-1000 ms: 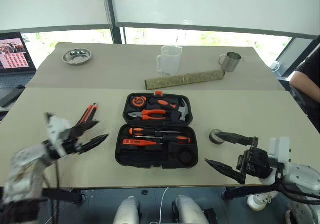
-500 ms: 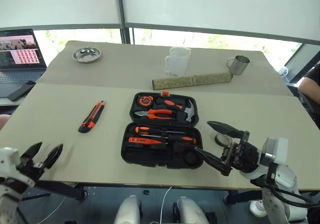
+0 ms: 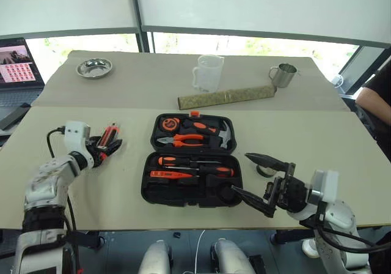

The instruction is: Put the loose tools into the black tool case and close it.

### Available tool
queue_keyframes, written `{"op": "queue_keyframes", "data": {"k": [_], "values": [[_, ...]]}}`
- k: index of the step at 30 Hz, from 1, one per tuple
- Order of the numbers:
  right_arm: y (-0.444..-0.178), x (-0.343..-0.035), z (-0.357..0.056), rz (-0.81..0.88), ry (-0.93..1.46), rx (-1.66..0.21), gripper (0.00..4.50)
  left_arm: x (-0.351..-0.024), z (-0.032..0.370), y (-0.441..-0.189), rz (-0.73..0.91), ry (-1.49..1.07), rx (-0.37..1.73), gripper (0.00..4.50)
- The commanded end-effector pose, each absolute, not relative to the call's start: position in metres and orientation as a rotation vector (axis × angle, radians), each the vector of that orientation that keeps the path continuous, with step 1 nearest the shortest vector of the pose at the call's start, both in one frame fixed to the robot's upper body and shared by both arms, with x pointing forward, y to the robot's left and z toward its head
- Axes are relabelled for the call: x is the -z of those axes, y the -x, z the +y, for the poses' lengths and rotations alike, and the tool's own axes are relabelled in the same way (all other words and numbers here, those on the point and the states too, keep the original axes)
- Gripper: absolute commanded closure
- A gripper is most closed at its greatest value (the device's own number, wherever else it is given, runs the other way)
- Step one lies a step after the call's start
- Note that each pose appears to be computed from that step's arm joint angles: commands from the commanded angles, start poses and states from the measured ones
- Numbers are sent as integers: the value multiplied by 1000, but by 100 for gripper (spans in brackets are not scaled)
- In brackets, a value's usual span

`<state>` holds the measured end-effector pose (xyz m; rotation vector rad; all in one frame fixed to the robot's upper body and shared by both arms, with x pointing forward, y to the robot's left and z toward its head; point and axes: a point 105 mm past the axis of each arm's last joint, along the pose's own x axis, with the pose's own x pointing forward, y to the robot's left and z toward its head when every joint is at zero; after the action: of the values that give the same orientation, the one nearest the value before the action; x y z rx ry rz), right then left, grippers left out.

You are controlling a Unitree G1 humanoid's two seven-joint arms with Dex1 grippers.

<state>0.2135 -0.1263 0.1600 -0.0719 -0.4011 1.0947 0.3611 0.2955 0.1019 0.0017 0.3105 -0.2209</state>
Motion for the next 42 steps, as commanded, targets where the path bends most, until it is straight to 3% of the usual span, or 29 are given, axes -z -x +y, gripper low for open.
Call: {"op": "queue_keyframes", "data": {"k": [1, 7, 12, 15, 18, 23, 26, 32, 42], "values": [[-209, -169, -126, -448, 97, -1086, 0, -82, 294, -355, 408, -7, 235, 87], [-210, -170, -129, -447, 105, -1069, 0, -81, 304, -343, 416, -30, 235, 293], [-212, -172, -130, -448, 106, -1071, 0, -108, 298, -341, 255, -23, 340, 298], [-213, -175, -130, -448, 112, -1082, 0, -155, 277, -338, 24, -49, 546, 298], [-213, -178, -134, -440, 130, -1088, 0, -177, 247, -316, -48, -139, 842, 298], [-209, -178, -150, -377, 174, -1095, 0, -160, 193, -279, 117, -383, 1300, 298], [-205, -176, -158, -331, 189, -1102, 0, -151, 165, -266, 171, -475, 1471, 298], [-193, -163, -163, -201, 177, -1102, 0, -134, 118, -269, 266, -523, 1542, 298], [-183, -160, -162, -193, 170, -1068, 0, -103, 104, -262, 337, -583, 1536, 298]]}}
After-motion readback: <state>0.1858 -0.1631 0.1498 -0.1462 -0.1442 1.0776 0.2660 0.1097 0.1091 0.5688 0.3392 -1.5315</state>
